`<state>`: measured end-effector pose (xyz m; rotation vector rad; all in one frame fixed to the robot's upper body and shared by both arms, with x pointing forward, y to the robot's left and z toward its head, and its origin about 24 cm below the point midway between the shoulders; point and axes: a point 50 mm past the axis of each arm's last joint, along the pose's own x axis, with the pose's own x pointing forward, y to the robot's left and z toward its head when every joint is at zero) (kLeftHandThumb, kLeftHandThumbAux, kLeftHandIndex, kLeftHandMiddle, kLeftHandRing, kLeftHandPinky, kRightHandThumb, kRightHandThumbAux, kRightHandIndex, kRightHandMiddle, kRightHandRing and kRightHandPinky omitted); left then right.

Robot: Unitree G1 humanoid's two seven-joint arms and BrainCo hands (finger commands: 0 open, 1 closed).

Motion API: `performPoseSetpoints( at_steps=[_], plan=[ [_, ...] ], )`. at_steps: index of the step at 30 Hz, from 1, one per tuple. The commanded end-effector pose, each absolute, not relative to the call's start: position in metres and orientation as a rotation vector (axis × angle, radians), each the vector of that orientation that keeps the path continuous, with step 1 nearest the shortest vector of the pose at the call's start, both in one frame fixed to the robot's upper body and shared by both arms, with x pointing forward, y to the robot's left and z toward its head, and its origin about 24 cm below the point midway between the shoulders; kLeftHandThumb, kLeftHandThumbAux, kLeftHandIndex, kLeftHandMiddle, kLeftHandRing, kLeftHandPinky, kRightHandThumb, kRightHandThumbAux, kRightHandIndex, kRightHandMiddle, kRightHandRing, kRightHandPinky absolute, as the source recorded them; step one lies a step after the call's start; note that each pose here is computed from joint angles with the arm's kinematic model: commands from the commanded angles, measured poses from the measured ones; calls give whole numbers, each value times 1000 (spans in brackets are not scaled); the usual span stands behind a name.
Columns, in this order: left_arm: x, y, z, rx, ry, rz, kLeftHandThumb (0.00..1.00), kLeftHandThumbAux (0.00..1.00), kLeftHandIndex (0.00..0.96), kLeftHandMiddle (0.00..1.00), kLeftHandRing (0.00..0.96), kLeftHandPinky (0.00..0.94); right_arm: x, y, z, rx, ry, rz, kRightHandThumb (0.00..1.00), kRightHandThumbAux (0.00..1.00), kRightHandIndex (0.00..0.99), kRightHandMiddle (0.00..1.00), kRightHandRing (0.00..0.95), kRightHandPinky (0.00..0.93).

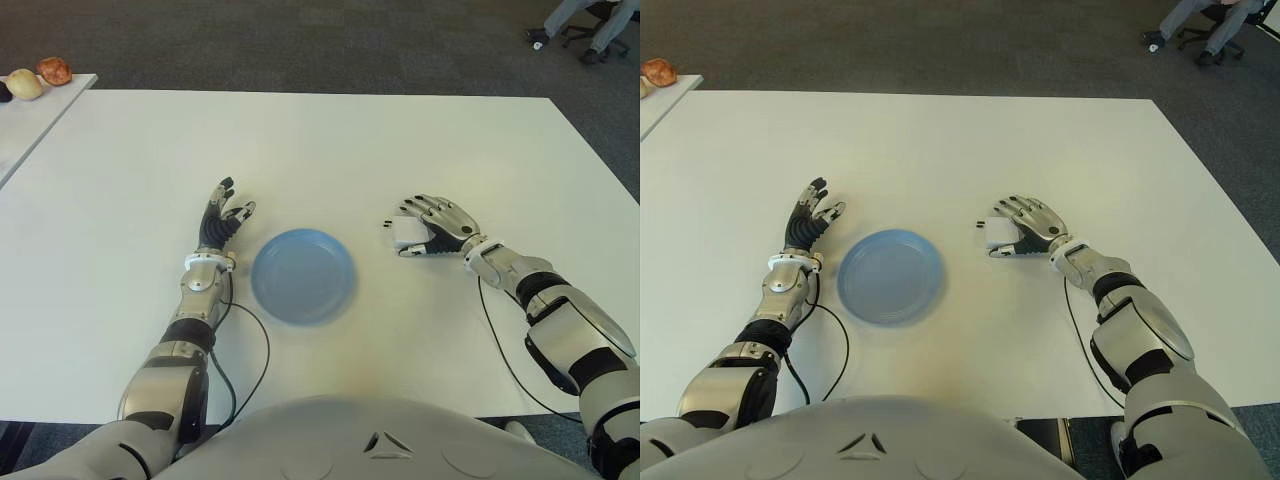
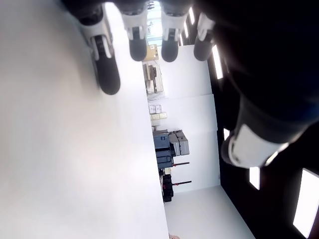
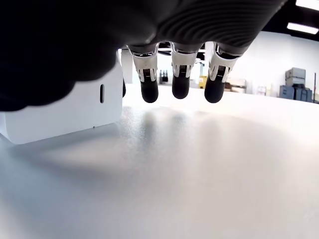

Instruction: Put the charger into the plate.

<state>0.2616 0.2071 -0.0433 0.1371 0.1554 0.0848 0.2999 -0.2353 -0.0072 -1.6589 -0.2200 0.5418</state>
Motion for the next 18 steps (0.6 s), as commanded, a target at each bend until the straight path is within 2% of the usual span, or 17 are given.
performPoseSetpoints(
  at_steps=[1, 18],
  plan=[
    [226, 206, -83, 122, 394, 70, 0, 685, 0, 9, 4, 39, 296, -235, -14, -1691, -202, 591, 235, 156, 0, 0, 0, 0],
    [226, 207, -83, 127, 398, 70, 0, 666, 8, 20, 15, 49, 297, -234, -14, -1673, -184, 597, 254, 174, 0, 0, 0, 0]
  ],
)
